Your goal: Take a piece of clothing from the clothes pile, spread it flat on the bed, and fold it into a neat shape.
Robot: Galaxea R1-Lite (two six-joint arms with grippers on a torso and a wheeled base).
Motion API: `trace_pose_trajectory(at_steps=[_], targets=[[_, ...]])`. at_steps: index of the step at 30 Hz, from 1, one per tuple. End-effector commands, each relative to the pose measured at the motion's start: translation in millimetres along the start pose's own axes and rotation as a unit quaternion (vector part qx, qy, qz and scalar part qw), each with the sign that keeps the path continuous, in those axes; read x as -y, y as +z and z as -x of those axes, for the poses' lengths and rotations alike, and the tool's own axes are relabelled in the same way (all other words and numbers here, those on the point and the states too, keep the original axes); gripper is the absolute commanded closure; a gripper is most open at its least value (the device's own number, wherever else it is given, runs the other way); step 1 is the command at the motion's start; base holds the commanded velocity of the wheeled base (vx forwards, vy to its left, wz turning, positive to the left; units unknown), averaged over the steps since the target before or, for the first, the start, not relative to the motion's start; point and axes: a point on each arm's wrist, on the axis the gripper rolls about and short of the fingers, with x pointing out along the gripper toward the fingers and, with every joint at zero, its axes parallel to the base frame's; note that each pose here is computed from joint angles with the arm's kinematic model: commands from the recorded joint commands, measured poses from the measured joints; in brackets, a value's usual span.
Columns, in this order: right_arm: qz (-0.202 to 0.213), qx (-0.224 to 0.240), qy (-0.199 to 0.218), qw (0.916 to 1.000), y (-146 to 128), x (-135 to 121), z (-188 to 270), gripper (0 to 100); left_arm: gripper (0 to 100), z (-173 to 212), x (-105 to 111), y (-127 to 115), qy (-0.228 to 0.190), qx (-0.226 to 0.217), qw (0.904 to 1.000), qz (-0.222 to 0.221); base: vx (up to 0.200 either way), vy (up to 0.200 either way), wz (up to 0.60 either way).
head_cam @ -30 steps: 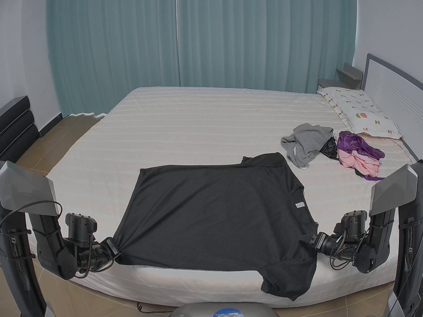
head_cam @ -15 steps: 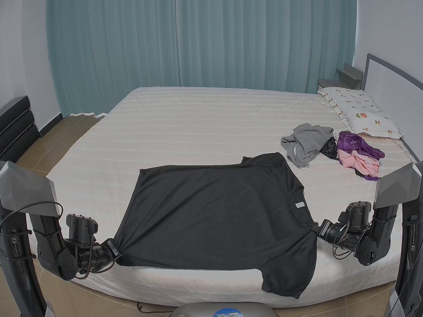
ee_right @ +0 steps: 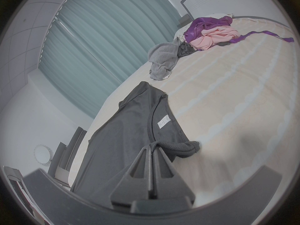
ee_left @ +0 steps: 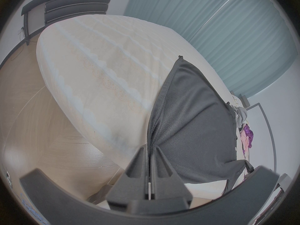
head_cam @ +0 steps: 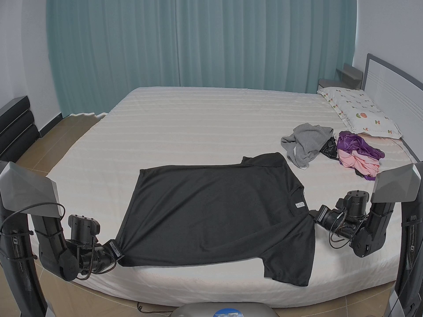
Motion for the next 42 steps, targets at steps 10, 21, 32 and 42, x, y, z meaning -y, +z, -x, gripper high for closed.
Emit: trace_pose_trajectory(at_steps=[10,21,32,42], targets=[[-0.005,-0.018,-0.008,0.9998,-7.0,9.0,0.6,0,100,-0.4,0.5,-0.9,0.0,-0.001,1.0,-0.002,0.0,0.0,0.0],[-0.02,-0.13,0.027,0.991,-28.2,8.8,63.9,0,100,-0.4,0.5,-0.9,-0.001,-0.002,1.0,-0.002,0.0,0.0,0.0],[0.013,-0.192,0.024,0.981,-59.8,7.2,71.7,0,100,-0.4,0.5,-0.9,-0.001,-0.002,1.0,-0.002,0.0,0.0,0.0],[0.031,-0.181,0.019,0.9827,-69.7,8.5,63.5,0,100,-0.4,0.7,-1.0,-0.004,-0.005,1.0,-0.003,0.0,0.0,0.0]])
